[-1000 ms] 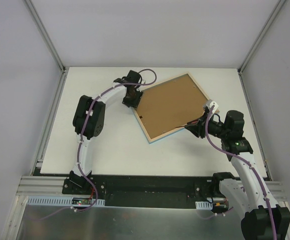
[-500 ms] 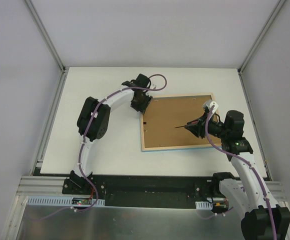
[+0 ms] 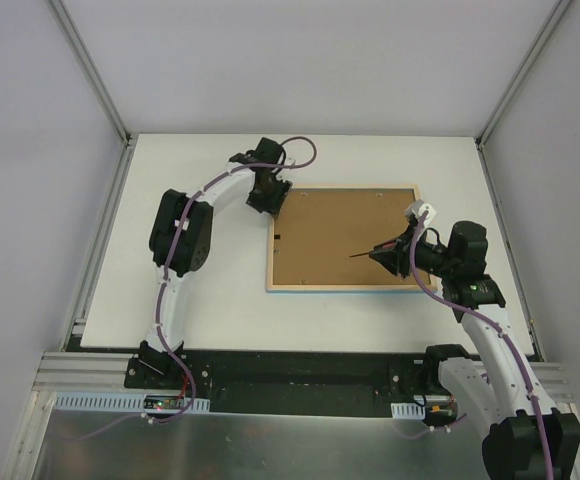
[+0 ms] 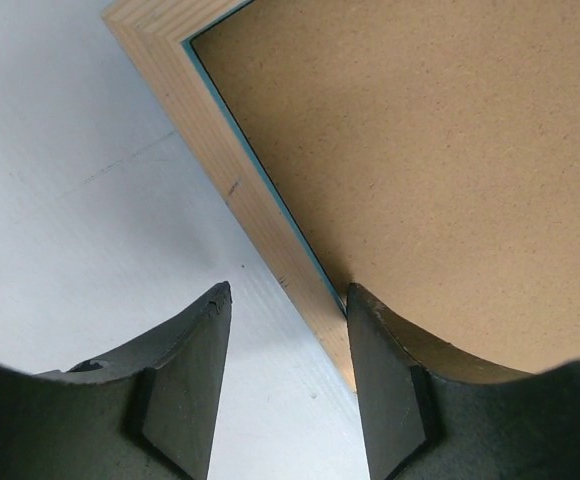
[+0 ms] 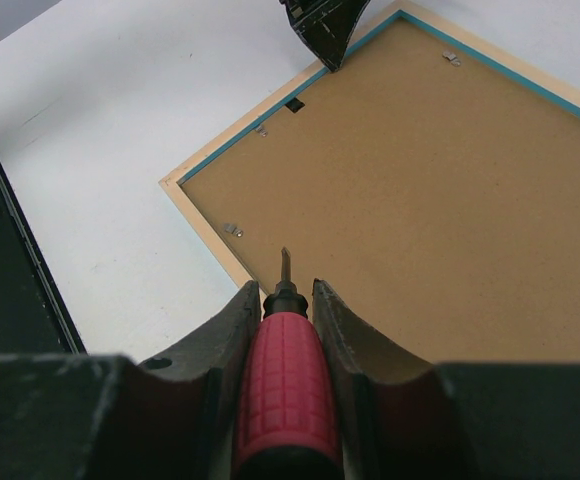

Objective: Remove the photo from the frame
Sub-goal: Adjust the photo frame at the center of the board, then release the photo frame item from the photo frame.

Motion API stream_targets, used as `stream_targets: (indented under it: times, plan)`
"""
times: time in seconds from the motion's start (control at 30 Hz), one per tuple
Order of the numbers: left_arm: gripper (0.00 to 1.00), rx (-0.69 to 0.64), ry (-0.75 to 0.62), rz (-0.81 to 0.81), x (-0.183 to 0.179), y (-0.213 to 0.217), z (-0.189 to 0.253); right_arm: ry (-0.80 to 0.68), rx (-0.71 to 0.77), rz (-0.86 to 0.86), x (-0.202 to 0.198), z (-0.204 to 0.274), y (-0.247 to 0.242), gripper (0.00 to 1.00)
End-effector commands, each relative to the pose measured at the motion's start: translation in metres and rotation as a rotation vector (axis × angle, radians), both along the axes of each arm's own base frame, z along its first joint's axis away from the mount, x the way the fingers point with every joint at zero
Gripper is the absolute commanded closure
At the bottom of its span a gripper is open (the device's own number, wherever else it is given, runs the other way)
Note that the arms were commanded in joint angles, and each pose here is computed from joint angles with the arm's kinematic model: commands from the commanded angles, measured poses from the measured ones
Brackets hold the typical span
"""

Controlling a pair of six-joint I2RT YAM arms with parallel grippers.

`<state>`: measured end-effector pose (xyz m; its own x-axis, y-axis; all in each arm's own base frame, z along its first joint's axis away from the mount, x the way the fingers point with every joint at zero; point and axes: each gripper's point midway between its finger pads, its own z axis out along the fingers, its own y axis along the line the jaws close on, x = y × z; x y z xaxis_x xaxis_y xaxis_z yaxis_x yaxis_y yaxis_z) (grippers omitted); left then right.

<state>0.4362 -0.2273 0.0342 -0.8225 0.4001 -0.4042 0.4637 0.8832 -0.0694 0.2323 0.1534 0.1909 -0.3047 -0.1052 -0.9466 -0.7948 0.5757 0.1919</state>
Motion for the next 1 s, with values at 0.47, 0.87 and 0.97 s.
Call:
stream_targets:
  times: [0.47,0.87,0.97]
  plan:
    - [0.47,-0.173,0.016,-0.126,-0.04,-0.012,0.045,0.018,-0.145,-0.006,0.032,0.018,0.023,0.99]
    - [0.47,-0.189,0.031,-0.093,-0.036,-0.006,0.03,0.045,-0.192,0.13,0.067,0.024,0.096,0.99]
    - [0.47,-0.189,0.028,-0.079,-0.031,-0.003,0.028,0.063,-0.191,0.169,0.073,0.016,0.118,0.99]
